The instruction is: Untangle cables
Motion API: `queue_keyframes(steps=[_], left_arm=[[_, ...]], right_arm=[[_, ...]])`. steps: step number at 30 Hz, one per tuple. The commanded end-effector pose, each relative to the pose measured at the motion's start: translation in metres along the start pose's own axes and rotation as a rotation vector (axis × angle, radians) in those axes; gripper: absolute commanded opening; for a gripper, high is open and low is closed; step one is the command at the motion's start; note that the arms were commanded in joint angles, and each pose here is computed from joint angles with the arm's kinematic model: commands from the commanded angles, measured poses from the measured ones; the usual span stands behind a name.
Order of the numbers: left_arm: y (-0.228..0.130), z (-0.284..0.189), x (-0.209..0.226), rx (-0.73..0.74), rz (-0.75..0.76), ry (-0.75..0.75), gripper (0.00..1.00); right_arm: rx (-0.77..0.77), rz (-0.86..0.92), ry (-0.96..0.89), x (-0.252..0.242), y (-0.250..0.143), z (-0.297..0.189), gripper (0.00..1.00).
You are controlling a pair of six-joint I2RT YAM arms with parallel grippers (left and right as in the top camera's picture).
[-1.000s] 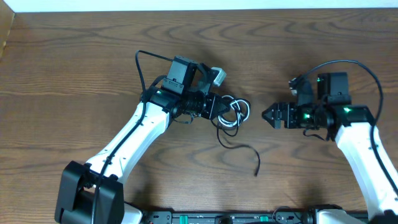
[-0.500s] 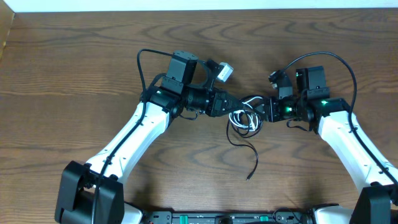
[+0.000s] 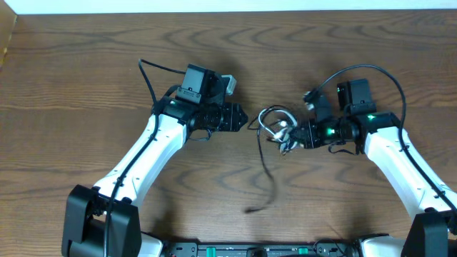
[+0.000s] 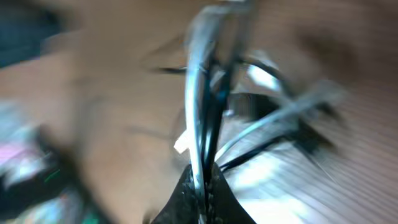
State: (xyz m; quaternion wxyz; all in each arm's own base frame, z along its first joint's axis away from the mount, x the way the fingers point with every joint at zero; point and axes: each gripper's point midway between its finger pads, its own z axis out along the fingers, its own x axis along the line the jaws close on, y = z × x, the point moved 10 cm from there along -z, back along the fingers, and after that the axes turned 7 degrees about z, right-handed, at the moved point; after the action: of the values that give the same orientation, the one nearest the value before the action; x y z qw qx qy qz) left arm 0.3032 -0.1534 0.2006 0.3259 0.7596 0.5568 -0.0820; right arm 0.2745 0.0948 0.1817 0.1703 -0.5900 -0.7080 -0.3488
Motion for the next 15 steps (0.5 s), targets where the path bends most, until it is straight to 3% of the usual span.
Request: queue_keyframes(steps=[1,4,8,12,15], left_arm=[[0.002,-0.006,0.001,-0.009,-0.002,0.067,0.51],[-0.003,-0.005,-0.003,0.031,-0.016,0.010,0.50],[-0.007,-0.006,-0.016,0.073,-0.008,-0.172,0.51],[-0.007,-0.009,-0.027,0.081,0.060,-0.341,0.57],[-0.008,-0.009,-0.031,0.083,0.083,-0.372,0.59]], right_arm=[[0.006,-0.169,0.384,0.029,0.002,-0.006,0.01],[-0.014,-0.193,0.398,0.030,0.006,-0.006,0.01],[-0.053,-0.191,0.402,0.032,0.015,-0.007,0.01],[-0.129,-0.133,0.427,0.039,0.034,-0.011,0.01],[-0.157,-0.113,0.455,0.043,0.042,-0.014,0.01]])
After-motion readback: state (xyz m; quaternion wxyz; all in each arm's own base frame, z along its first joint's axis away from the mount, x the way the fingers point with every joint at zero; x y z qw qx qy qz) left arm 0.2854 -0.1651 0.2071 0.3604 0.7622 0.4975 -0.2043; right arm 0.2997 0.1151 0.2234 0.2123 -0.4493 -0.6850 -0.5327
